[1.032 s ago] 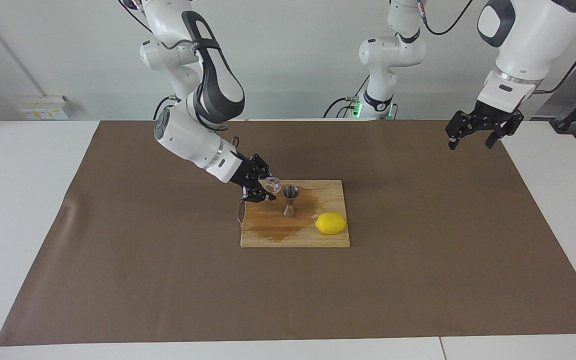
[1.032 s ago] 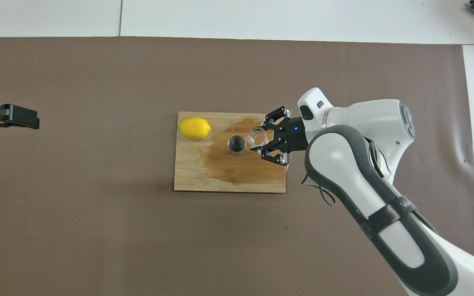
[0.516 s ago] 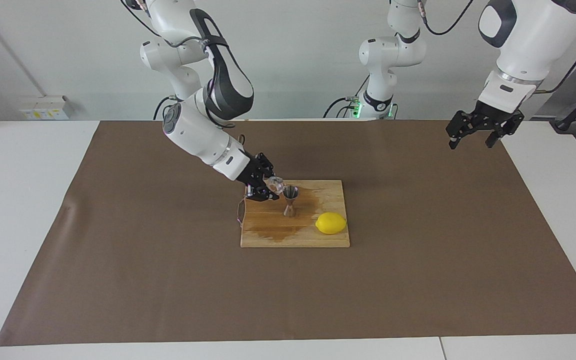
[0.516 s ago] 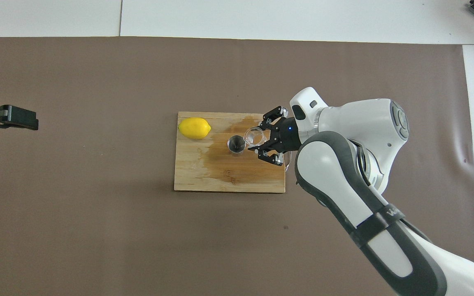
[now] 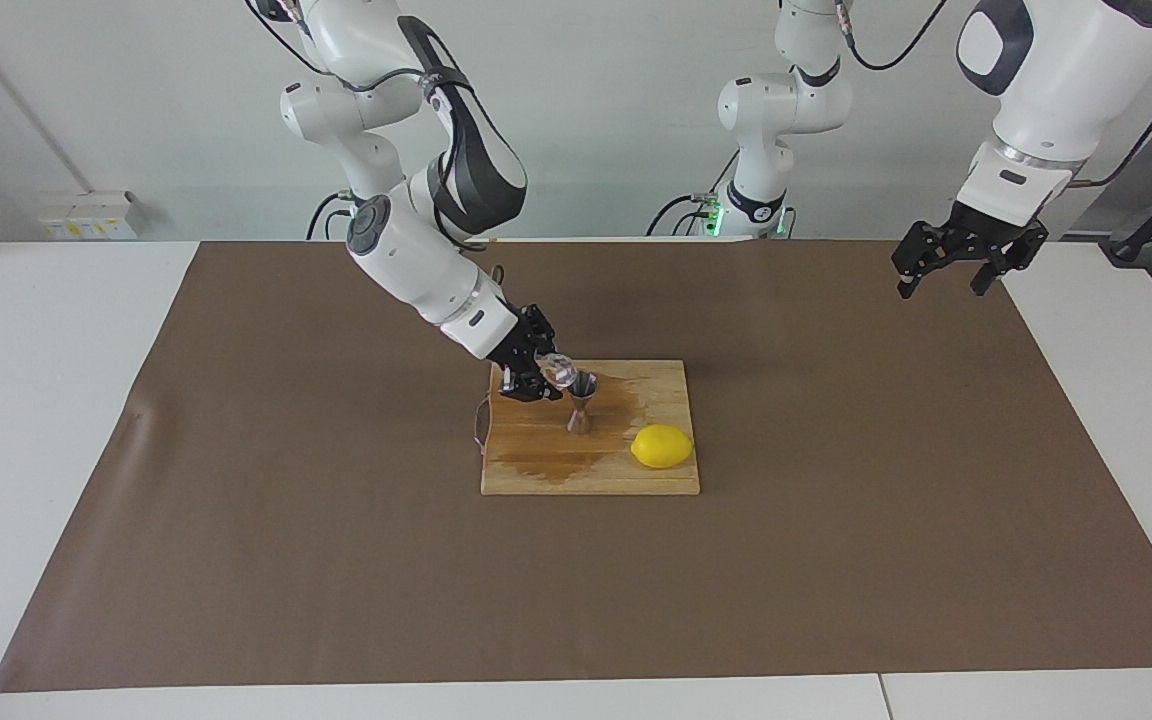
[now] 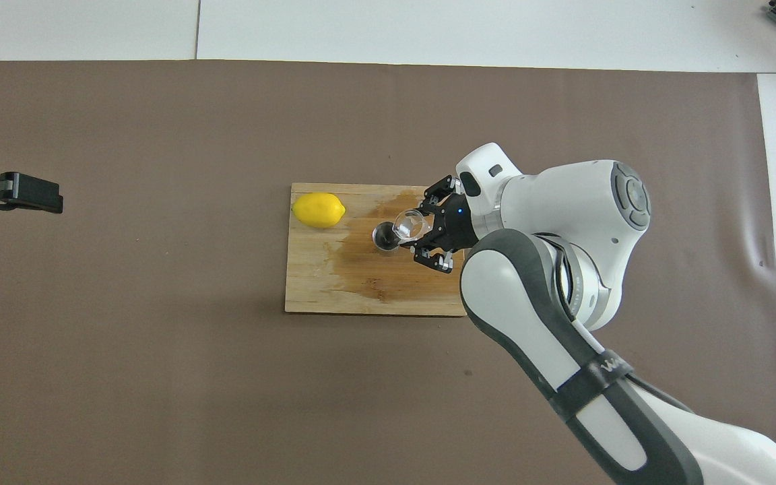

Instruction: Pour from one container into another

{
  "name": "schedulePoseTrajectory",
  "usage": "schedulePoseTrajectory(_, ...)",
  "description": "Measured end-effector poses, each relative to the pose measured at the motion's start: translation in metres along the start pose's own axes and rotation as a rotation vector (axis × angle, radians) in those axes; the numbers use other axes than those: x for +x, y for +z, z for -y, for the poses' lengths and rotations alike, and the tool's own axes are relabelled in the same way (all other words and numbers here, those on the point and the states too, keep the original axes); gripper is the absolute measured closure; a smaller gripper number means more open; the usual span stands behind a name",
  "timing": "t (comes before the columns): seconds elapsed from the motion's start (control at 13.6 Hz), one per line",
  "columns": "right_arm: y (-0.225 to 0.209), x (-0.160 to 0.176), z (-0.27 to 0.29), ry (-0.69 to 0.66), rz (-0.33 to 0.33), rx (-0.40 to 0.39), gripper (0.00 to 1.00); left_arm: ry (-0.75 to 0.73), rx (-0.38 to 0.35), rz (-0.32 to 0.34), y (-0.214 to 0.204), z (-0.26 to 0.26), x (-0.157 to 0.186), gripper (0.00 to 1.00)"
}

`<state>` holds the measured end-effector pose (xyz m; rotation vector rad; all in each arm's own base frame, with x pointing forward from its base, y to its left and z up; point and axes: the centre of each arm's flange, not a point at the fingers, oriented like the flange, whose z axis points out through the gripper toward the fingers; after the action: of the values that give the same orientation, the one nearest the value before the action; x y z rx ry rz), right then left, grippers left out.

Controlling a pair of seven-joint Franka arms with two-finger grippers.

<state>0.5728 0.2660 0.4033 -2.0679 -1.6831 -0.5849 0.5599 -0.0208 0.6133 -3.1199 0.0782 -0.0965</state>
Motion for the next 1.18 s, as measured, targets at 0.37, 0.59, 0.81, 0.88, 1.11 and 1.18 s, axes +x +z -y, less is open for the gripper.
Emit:
schedulePoseTrajectory(0.37, -0.004, 0.004, -0.003, 0.033, 0.057, -0.024, 0.52, 0.0, 0.0, 0.0, 0.0, 0.0, 0.0, 0.0)
schedulePoseTrajectory(0.59, -0.006, 0.008, -0.004, 0.06, 0.076, -0.037, 0.52, 0.0, 0.0, 0.0, 0.0, 0.0, 0.0, 0.0)
schedulePoseTrajectory(0.81, -0.004, 0.014, -0.004, 0.077, 0.095, -0.045, 0.52, 0.0, 0.0, 0.0, 0.0, 0.0, 0.0, 0.0)
schedulePoseTrajectory(0.88, -0.004, 0.016, -0.004, 0.086, 0.105, -0.052, 0.52, 0.0, 0.0, 0.0, 0.0, 0.0, 0.0, 0.0)
schedulePoseTrajectory(1.11, -0.007, 0.022, -0.006, 0.102, 0.112, -0.066, 0.52, 0.0, 0.0, 0.0, 0.0, 0.0, 0.0, 0.0)
schedulePoseTrajectory(1.18, -0.005, 0.025, -0.005, 0.103, 0.116, -0.067, 0.52, 0.0, 0.0, 0.0, 0.0, 0.0, 0.0, 0.0)
